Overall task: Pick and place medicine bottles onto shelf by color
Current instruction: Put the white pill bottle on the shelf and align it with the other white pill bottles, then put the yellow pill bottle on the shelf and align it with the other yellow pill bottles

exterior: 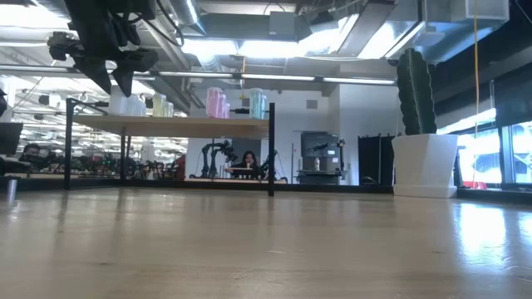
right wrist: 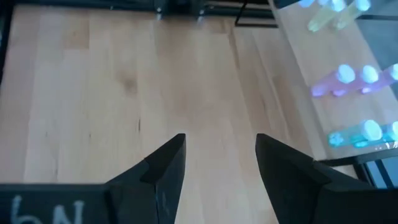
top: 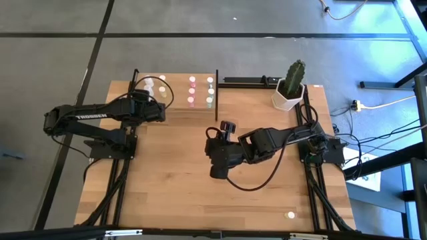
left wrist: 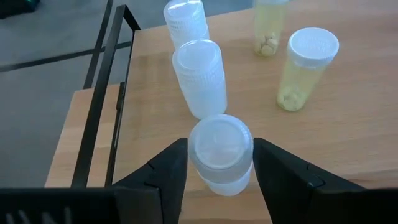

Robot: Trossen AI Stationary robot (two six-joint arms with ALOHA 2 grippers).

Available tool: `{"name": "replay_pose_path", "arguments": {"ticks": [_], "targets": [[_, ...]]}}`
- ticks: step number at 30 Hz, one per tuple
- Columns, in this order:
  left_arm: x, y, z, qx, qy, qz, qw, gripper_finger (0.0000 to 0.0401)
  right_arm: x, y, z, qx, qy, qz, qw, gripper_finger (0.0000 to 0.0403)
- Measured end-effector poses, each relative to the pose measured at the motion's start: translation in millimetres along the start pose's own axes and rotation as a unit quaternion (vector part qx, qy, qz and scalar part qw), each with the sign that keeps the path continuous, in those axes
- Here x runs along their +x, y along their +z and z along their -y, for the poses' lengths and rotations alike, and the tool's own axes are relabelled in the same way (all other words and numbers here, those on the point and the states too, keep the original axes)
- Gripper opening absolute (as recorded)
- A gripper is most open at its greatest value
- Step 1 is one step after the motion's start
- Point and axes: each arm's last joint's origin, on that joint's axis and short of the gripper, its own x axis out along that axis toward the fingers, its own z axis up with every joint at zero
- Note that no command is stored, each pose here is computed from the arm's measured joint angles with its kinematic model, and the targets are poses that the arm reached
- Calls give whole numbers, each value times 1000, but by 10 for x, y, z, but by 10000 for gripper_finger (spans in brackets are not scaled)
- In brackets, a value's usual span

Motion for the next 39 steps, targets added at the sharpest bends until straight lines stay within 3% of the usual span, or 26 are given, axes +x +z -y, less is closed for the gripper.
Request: {"name": "replay_pose_path", "arguments": {"ticks": [6,12,26,33,39], "targets": [[0,15,-6,4,10,25,1000,173,1,16,0,5,-1,8,1000,196],[-1,23,-9,51,17,38,998,173,1,16,0,6,0,7,1000,196],[-32,67,-27,53,19,60,997,173,2,15,1,5,-3,8,1000,196],[-237,333,-19,85,-7,77,993,173,0,17,12,-3,-25,14,1000,196],[-513,522,-4,110,-69,92,987,173,-62,10,5,-29,-23,14,999,196]]}}
